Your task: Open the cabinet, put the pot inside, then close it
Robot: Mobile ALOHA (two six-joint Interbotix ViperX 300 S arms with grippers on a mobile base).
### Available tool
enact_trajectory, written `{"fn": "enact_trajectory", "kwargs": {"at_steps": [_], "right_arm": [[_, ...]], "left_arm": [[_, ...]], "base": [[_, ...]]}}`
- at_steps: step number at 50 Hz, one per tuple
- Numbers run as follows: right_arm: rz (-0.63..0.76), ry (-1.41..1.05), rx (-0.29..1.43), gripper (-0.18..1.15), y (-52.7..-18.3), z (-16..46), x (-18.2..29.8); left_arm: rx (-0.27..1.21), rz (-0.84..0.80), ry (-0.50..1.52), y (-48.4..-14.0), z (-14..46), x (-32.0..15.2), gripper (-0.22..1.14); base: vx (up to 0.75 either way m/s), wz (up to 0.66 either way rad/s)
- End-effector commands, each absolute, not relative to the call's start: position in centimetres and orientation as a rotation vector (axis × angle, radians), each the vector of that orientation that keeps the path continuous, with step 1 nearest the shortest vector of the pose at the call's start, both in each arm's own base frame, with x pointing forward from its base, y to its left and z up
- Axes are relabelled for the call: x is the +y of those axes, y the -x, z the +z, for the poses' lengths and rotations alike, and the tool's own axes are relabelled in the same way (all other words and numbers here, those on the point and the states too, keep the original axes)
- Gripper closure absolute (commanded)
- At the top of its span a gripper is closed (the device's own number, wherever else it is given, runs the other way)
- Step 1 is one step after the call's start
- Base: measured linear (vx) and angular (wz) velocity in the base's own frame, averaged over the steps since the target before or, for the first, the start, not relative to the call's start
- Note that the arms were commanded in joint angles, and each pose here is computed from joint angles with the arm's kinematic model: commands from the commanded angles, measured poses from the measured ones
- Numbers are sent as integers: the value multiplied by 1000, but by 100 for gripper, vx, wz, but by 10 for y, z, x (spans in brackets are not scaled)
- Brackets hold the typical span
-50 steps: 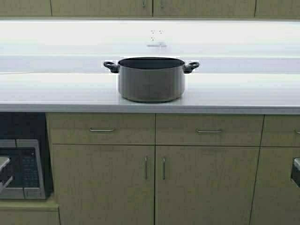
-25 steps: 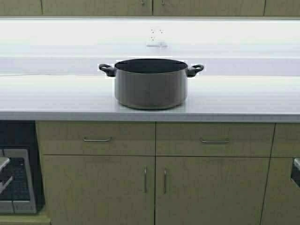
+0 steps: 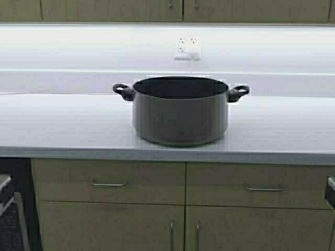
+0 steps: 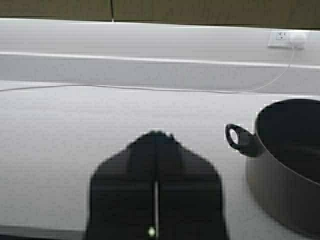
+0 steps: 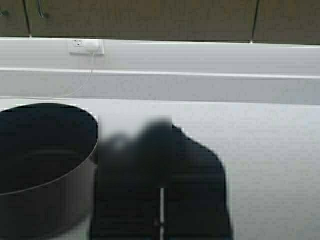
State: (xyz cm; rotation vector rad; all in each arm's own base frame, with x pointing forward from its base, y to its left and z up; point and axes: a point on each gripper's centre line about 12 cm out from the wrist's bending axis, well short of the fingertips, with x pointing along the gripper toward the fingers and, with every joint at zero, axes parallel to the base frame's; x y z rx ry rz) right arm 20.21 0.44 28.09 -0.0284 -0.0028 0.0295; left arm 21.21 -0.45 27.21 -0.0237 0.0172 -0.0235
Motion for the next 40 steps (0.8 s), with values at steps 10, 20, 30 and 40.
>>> {"fn": "enact_trajectory", "kwargs": {"at_steps": [10, 20, 30, 40], "right_arm": [[31, 28, -21, 91, -203, 287, 5], [31, 28, -18, 91, -200, 284, 5], [31, 28, -6, 91, -202, 283, 5], [31, 16, -9, 89, -202, 283, 5]], "left_arm": [[-22, -24, 47, -211, 283, -4, 89], [-33, -24, 58, -207, 284, -4, 89], [-33, -24, 65, -202, 279, -4, 89], [-37, -31, 75, -197, 277, -5, 87]], "base": [[34, 2], [31, -1], [24, -10], [17, -7]]}}
